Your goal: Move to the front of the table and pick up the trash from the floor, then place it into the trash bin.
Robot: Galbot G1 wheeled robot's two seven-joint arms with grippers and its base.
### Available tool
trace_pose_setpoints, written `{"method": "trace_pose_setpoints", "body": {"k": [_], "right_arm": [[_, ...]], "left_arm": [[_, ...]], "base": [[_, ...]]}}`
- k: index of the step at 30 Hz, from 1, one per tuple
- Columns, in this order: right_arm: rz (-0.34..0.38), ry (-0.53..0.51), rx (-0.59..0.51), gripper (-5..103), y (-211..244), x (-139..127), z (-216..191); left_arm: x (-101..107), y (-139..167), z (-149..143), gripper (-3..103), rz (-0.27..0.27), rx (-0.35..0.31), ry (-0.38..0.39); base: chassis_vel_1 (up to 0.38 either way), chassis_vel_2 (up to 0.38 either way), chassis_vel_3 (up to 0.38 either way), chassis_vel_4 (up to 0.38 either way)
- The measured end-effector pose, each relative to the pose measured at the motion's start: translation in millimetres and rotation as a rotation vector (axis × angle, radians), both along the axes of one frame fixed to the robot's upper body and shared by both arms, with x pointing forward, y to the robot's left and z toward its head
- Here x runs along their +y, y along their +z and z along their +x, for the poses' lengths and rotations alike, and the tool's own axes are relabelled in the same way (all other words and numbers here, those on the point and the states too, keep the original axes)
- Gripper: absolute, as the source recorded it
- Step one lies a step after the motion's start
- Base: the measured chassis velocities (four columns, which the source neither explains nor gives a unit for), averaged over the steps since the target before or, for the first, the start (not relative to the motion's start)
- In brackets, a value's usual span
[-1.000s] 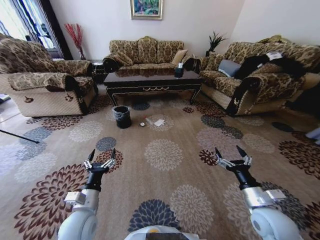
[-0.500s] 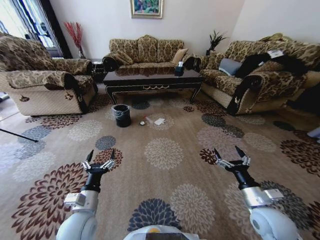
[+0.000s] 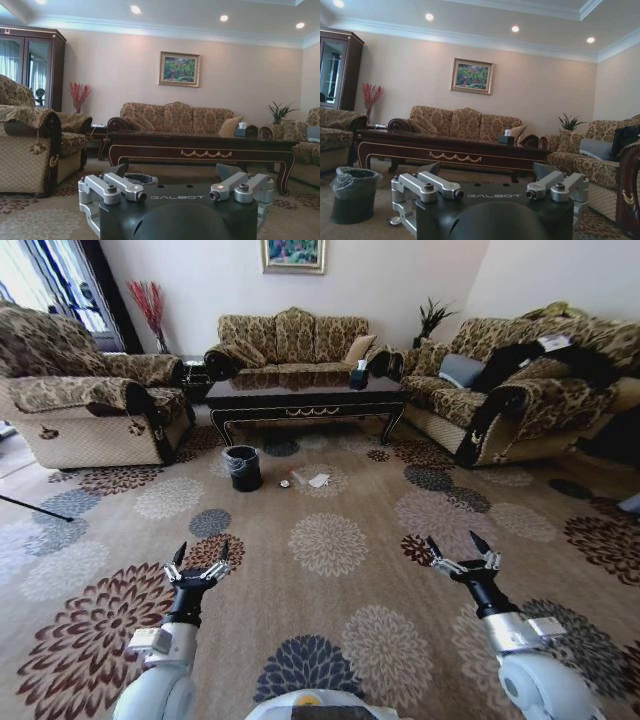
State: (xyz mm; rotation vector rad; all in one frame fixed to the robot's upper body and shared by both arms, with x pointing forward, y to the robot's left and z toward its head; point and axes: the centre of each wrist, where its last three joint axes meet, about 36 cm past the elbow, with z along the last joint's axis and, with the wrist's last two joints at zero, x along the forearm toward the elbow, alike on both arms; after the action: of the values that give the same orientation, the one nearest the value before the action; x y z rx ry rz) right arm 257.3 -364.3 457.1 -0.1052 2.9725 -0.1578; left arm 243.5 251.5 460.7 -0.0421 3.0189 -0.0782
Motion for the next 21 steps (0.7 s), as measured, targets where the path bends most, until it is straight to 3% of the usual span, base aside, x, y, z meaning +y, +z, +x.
{"method": "trace_pose_setpoints", "body": {"k": [21], "right_arm": [[0.005, 0.000, 0.003, 100, -3.5, -2.4, 2.2]], "left_arm": [[2.5, -6.9, 4.4, 100, 0.023, -0.001, 0.001]], "base": [[0.000, 0.000, 0.000, 0.000]]}}
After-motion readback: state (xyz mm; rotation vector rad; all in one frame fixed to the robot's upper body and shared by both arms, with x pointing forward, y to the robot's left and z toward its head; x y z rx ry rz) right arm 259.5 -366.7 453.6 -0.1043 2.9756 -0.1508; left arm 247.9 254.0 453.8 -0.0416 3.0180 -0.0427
